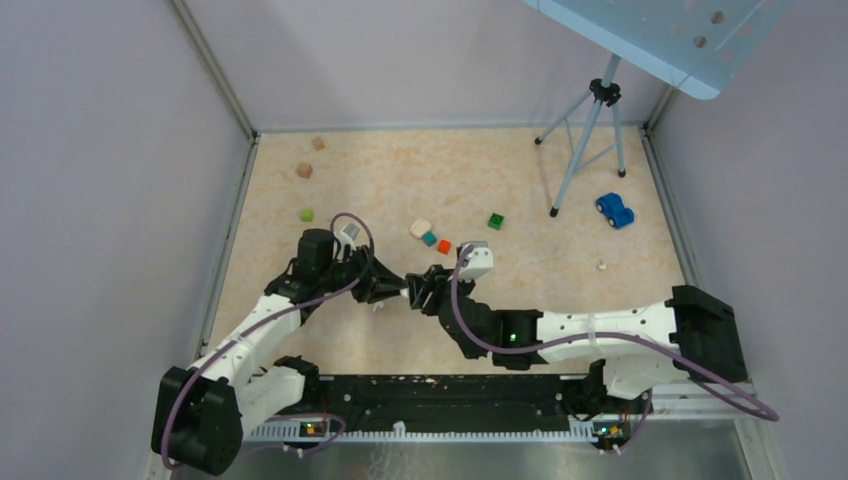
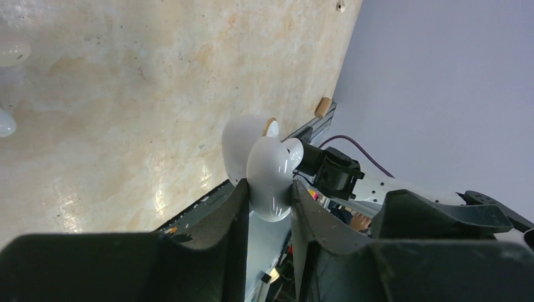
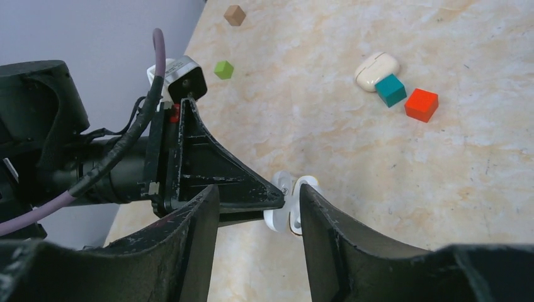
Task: Insert the wireless bluetooth earbuds into the charging case
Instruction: Pick up the charging case from the center of the board.
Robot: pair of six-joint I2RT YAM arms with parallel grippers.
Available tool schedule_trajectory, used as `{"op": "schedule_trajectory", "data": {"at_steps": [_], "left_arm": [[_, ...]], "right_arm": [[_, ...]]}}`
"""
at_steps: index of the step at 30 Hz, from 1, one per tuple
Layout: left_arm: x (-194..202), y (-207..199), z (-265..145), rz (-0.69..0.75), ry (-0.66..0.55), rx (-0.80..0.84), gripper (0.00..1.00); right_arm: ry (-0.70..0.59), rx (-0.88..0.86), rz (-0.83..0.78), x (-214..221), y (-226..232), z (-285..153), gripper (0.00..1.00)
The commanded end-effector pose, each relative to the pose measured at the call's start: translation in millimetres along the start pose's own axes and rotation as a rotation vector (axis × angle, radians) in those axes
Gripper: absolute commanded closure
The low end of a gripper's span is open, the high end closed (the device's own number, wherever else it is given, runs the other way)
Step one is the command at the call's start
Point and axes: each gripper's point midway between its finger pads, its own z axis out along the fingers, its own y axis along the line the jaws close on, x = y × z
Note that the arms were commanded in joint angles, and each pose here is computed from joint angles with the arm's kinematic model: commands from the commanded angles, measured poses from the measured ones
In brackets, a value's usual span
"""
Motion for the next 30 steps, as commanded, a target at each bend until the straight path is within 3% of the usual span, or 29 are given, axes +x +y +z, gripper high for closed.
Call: {"op": "schedule_trajectory", "data": {"at_steps": [1,8,15,30], "left_arm": [[-7,-13,0,0.098,-0.015,0.034,0.88],[-6,-16,0,0.225,0.041,0.037,0.87],[-4,-17,1,0.24,0.054,0.055,0.88],[-4,-22,0,0.251,0.069,0.066,0.88]], "right_arm": [[-0.027,-0.001,0.037,-15,-7,-8,0.51],[0.058,-0.026,0.13,-6,-39,-4,0.55],[0.132,-0.166,0.197,-3,-32,-3,0.47],[0.26,-0.243,0.267,24,-23,18,0.49]]}}
